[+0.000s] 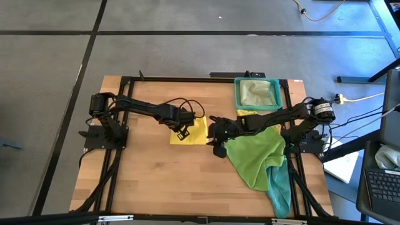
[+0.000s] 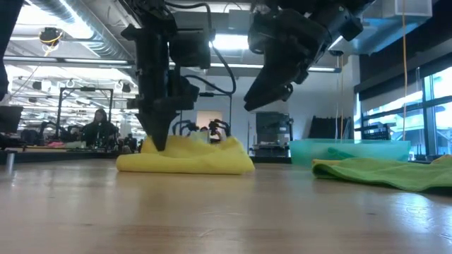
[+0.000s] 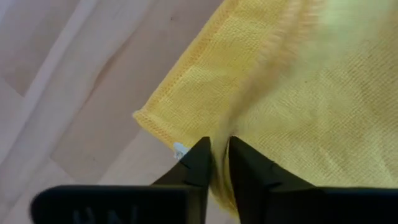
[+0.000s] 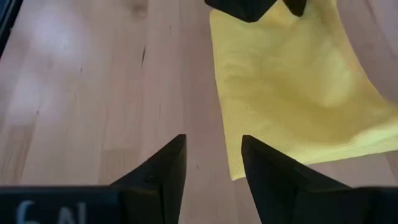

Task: Fold microfiber towels
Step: Fold the left yellow microfiber cloth, then stack the folded left yellow microfiber cloth on top of the folded light green microfiber cloth

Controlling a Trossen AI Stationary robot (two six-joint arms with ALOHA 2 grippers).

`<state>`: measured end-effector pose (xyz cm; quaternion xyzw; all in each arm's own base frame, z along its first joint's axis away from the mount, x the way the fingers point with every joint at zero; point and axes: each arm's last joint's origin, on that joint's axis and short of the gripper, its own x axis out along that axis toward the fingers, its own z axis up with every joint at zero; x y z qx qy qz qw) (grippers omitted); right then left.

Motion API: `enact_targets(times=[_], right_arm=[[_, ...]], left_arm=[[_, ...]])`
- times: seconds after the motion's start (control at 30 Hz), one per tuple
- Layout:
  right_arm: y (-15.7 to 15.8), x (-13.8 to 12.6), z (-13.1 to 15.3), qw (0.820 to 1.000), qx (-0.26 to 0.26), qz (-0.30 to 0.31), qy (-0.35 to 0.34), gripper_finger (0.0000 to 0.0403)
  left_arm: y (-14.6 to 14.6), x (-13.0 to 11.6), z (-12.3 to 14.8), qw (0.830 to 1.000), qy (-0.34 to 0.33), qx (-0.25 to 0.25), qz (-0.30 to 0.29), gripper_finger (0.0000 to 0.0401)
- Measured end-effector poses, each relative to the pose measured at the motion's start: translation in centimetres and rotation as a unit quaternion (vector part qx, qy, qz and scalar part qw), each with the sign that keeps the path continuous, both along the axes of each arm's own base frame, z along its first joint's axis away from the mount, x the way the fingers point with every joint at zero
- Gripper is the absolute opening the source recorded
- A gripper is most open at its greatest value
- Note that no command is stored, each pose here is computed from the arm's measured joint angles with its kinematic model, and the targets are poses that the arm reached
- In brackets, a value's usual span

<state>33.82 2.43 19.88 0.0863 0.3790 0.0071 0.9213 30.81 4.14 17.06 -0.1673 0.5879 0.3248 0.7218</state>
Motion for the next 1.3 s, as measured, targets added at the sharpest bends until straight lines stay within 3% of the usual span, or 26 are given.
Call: enact_targets(times=[0.27, 0.47, 0.7, 0.83, 1.0, 1.17, 1.3], right_arm=[[0.0, -0.1, -0.1, 1.000, 0.001, -0.001, 0.009, 0.0157], [0.0, -0.1, -0.1, 1.000, -0.001, 0.000, 0.009, 0.0157], [-0.5, 0.1, -0.3, 0.999, -0.029, -0.016, 0.002, 0.0157], [-0.3, 0.3, -0.8, 0.998, -0.040, 0.039, 0.008, 0.0157], [0.5, 0.2, -0.9, 0.992, -0.068, 0.106, 0.003, 0.0157], [0.5, 0.8, -1.5, 0.989, -0.105, 0.104, -0.005, 0.0157], [0.6, 1.4, -3.3, 0.986, -0.116, 0.118, 0.010, 0.0157]], left_arm=[[0.1, -0.8, 0.0, 0.999, 0.039, 0.032, 0.020, 0.0114], [0.0, -1.3, 0.5, 0.996, 0.050, 0.062, 0.041, 0.0116], [-1.3, -1.6, 2.1, 0.998, 0.010, 0.052, 0.044, 0.0115], [-4.2, -1.9, 4.5, 0.996, -0.044, 0.059, -0.046, 0.0113], [-8.2, -2.2, 5.5, 0.974, -0.074, 0.092, -0.194, 0.0113], [-10.0, -3.3, 2.3, 0.967, -0.072, 0.065, -0.234, 0.0113], [-10.0, -4.3, 0.8, 0.967, -0.051, 0.089, -0.235, 0.0113]])
